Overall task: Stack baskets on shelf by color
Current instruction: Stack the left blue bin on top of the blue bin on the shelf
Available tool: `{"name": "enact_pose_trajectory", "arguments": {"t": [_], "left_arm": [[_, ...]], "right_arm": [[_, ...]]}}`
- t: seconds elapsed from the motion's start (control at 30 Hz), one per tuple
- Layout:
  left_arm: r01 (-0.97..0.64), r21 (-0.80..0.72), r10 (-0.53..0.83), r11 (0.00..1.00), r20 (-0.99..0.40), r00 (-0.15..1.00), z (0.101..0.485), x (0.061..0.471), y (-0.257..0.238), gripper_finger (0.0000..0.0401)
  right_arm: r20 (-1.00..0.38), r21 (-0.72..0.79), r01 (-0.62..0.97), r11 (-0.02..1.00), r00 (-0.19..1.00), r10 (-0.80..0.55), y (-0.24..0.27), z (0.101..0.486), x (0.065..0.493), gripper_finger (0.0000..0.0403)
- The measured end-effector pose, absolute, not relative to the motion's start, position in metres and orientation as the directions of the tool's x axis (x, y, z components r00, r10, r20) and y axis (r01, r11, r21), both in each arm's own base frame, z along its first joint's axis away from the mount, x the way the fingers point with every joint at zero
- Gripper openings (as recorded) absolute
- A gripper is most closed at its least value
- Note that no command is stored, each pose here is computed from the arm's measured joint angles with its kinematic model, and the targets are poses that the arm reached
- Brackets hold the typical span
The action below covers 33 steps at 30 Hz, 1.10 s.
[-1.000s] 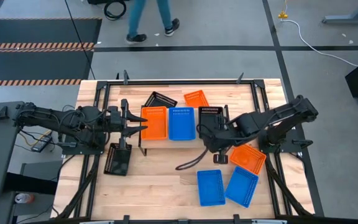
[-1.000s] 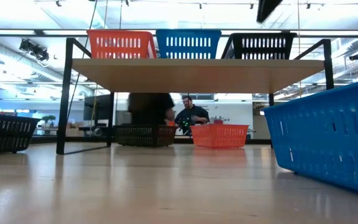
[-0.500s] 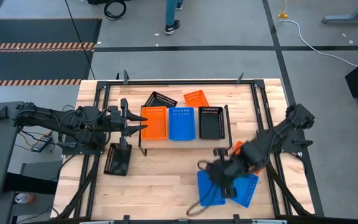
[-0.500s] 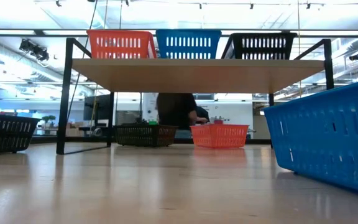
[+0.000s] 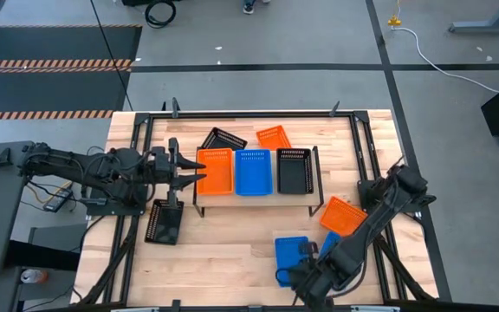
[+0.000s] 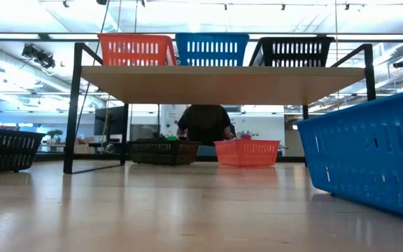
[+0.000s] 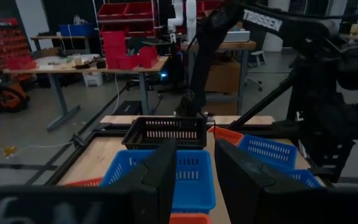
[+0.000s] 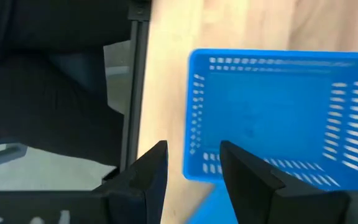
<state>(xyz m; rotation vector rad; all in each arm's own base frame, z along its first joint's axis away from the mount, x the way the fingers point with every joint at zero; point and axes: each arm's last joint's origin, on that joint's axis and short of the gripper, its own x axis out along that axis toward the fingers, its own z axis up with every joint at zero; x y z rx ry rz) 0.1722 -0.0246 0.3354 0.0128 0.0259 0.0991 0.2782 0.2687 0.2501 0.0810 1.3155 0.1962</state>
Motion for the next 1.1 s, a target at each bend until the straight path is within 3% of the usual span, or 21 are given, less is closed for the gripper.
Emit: {"name": "enact_pose_trajectory", "arguments": {"t": [0.5, 0.9, 1.1], "left_arm": [[-0.138, -0.070, 0.132, 0.988, -0.082, 0.988, 0.315, 0.174, -0.024, 0.0117], [-0.126, -0.083, 0.120, 0.989, -0.075, 0.990, 0.315, 0.173, -0.031, 0.0117], [-0.123, -0.072, 0.119, 0.990, -0.061, 0.991, 0.317, 0.173, -0.032, 0.0117]], "right_arm": [[-0.970, 0.133, -0.026, 0.991, 0.201, 0.136, 0.293, 0.204, 0.283, 0.0200], [-0.983, 0.050, -0.024, 0.998, 0.174, 0.054, 0.295, 0.183, 0.285, 0.0182], [-0.984, -0.003, -0.013, 1.000, 0.176, -0.001, 0.291, 0.177, 0.286, 0.0154]]}}
